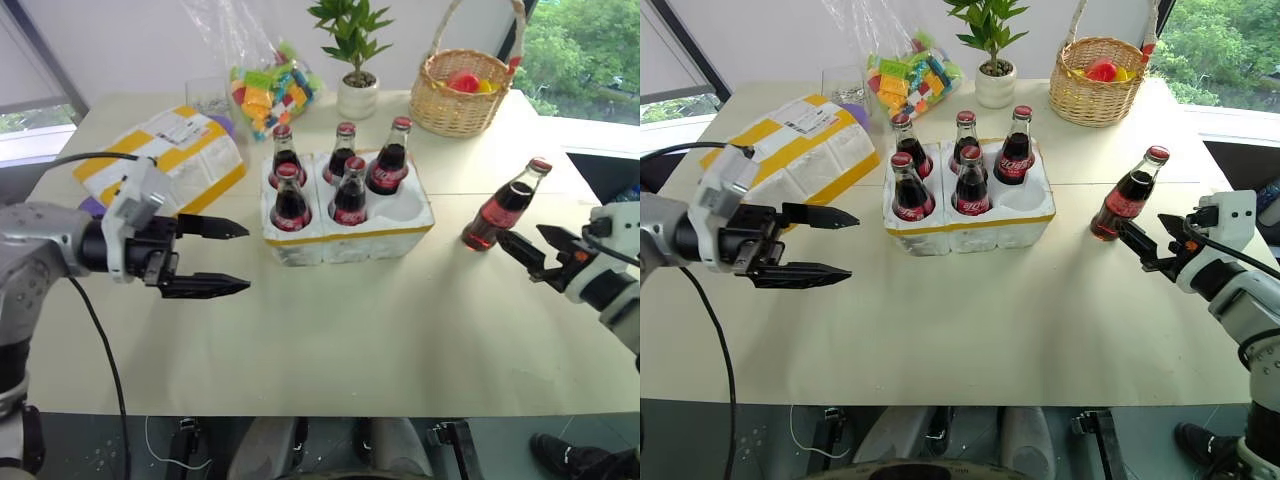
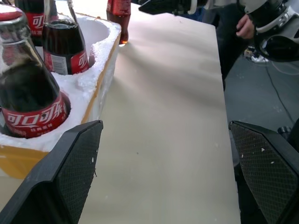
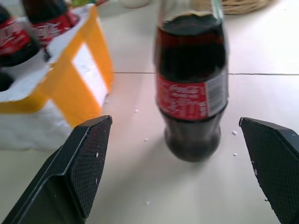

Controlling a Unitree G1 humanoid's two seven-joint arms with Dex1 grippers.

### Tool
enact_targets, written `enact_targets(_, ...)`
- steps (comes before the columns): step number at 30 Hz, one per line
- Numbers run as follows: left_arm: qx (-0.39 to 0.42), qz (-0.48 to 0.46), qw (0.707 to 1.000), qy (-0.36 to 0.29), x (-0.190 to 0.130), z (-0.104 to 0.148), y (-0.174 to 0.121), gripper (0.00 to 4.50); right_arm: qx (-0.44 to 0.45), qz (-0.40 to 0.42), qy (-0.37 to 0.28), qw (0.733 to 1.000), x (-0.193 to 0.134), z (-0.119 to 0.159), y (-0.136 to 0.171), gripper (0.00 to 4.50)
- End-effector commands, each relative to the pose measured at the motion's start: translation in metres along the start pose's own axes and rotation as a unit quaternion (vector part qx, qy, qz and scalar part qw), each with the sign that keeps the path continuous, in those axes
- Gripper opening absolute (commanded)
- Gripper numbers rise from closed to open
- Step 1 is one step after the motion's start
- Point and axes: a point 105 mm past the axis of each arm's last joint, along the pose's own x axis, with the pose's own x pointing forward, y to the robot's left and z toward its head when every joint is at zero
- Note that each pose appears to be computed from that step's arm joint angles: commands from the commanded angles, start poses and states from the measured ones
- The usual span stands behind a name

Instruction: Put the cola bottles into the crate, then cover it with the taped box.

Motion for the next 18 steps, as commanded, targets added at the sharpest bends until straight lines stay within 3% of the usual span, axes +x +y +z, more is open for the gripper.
enact_targets(1, 0.026, 0.010, 1.000, -0.013, 0.001, 0.010, -0.005, 4.48, -0.017, -0.008, -0.028, 0.999, 0.010, 0.013, -0.003, 4.50)
enact_targets(18, 0.032, -0.004, 0.999, -0.026, 0.016, 0.018, -0.012, 4.48, -0.013, 0.004, -0.041, 0.999, 0.063, 0.007, -0.012, 4.50)
